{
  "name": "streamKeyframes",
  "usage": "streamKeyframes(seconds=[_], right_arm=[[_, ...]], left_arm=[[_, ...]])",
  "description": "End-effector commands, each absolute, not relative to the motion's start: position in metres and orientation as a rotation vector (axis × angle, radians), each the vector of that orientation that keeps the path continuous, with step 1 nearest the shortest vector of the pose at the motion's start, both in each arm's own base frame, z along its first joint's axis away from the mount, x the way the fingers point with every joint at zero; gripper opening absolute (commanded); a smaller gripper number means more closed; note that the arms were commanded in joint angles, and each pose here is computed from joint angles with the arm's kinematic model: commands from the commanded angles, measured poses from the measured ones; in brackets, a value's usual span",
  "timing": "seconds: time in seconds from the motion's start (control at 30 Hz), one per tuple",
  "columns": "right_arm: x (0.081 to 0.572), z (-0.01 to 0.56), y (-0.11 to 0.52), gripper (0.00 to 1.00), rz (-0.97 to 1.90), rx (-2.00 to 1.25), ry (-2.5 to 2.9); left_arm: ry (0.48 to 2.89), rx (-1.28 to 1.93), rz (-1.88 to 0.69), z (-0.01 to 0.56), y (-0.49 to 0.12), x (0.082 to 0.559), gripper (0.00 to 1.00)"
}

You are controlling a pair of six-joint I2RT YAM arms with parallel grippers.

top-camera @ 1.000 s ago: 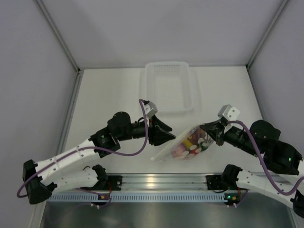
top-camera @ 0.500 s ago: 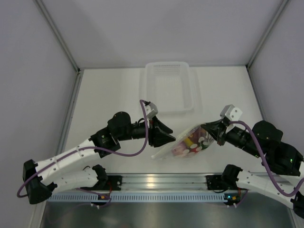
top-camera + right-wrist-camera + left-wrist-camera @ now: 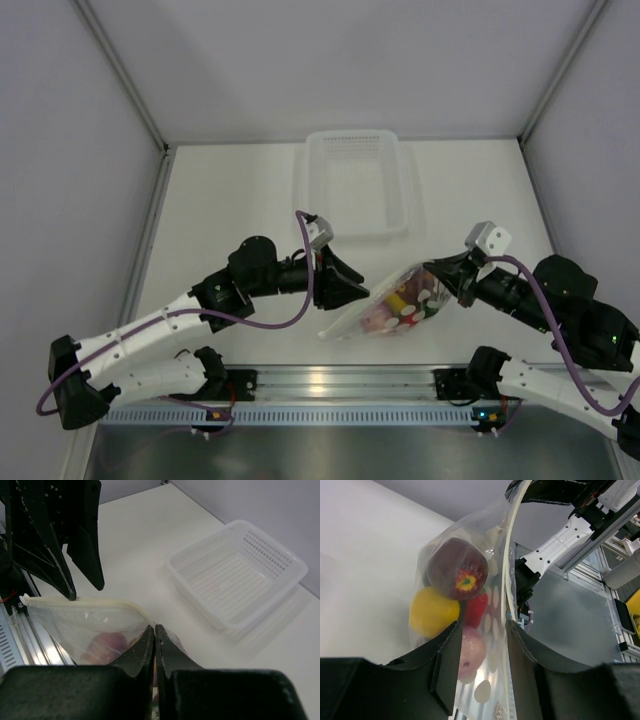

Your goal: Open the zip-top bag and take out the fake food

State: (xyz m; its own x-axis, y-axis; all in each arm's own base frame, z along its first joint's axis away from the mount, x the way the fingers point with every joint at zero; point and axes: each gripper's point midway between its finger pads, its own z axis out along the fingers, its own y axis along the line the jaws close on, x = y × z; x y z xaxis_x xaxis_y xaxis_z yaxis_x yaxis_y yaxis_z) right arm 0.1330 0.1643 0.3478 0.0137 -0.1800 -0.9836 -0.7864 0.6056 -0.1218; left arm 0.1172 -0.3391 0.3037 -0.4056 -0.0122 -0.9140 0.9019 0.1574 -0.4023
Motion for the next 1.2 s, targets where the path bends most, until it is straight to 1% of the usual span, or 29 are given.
streamKeyframes(seconds=[0.0, 0.47, 0.67, 0.77, 0.8, 0.87, 0.9, 0.93, 1.0, 1.03, 1.07, 1.1, 1.17], right_arm=[[0.132, 0.379, 0.163, 0.0, 0.612, -0.787, 1.411], [0.137, 0.379, 0.165, 0.0, 0.606, -0.761, 1.42], [0.139, 0.378, 0.169, 0.0, 0.618, -0.75, 1.426], [0.139, 0.377, 0.171, 0.0, 0.624, -0.753, 1.431], [0.14, 0.377, 0.17, 0.0, 0.621, -0.744, 1.433], [0.145, 0.374, 0.168, 0.0, 0.607, -0.707, 1.45], [0.148, 0.373, 0.168, 0.0, 0.604, -0.693, 1.456], [0.152, 0.367, 0.167, 0.0, 0.593, -0.66, 1.484], [0.161, 0.357, 0.169, 0.0, 0.571, -0.626, 1.526], [0.166, 0.352, 0.169, 0.04, 0.569, -0.575, 1.561], [0.171, 0.346, 0.171, 0.21, 0.553, -0.559, 1.593], [0.174, 0.343, 0.171, 0.22, 0.547, -0.536, 1.61], [0.182, 0.337, 0.173, 0.22, 0.528, -0.489, 1.648]], left_arm=[[1.557, 0.875, -1.382, 0.31, -0.343, 0.117, 0.47], [1.55, 0.916, -1.484, 0.307, -0.35, 0.103, 0.47], [1.584, 0.877, -1.446, 0.301, -0.354, 0.112, 0.47], [1.595, 0.85, -1.421, 0.299, -0.355, 0.119, 0.41], [1.595, 0.846, -1.415, 0.299, -0.355, 0.12, 0.32], [1.593, 0.814, -1.385, 0.301, -0.354, 0.126, 0.21], [1.596, 0.791, -1.365, 0.302, -0.353, 0.131, 0.07], [1.608, 0.729, -1.316, 0.302, -0.35, 0.142, 0.01], [1.625, 0.665, -1.251, 0.304, -0.346, 0.155, 0.0], [1.659, 0.651, -1.209, 0.298, -0.343, 0.16, 0.0], [1.679, 0.603, -1.147, 0.298, -0.339, 0.171, 0.0], [1.682, 0.592, -1.108, 0.302, -0.336, 0.177, 0.0], [1.753, 0.547, -0.987, 0.293, -0.326, 0.191, 0.0]])
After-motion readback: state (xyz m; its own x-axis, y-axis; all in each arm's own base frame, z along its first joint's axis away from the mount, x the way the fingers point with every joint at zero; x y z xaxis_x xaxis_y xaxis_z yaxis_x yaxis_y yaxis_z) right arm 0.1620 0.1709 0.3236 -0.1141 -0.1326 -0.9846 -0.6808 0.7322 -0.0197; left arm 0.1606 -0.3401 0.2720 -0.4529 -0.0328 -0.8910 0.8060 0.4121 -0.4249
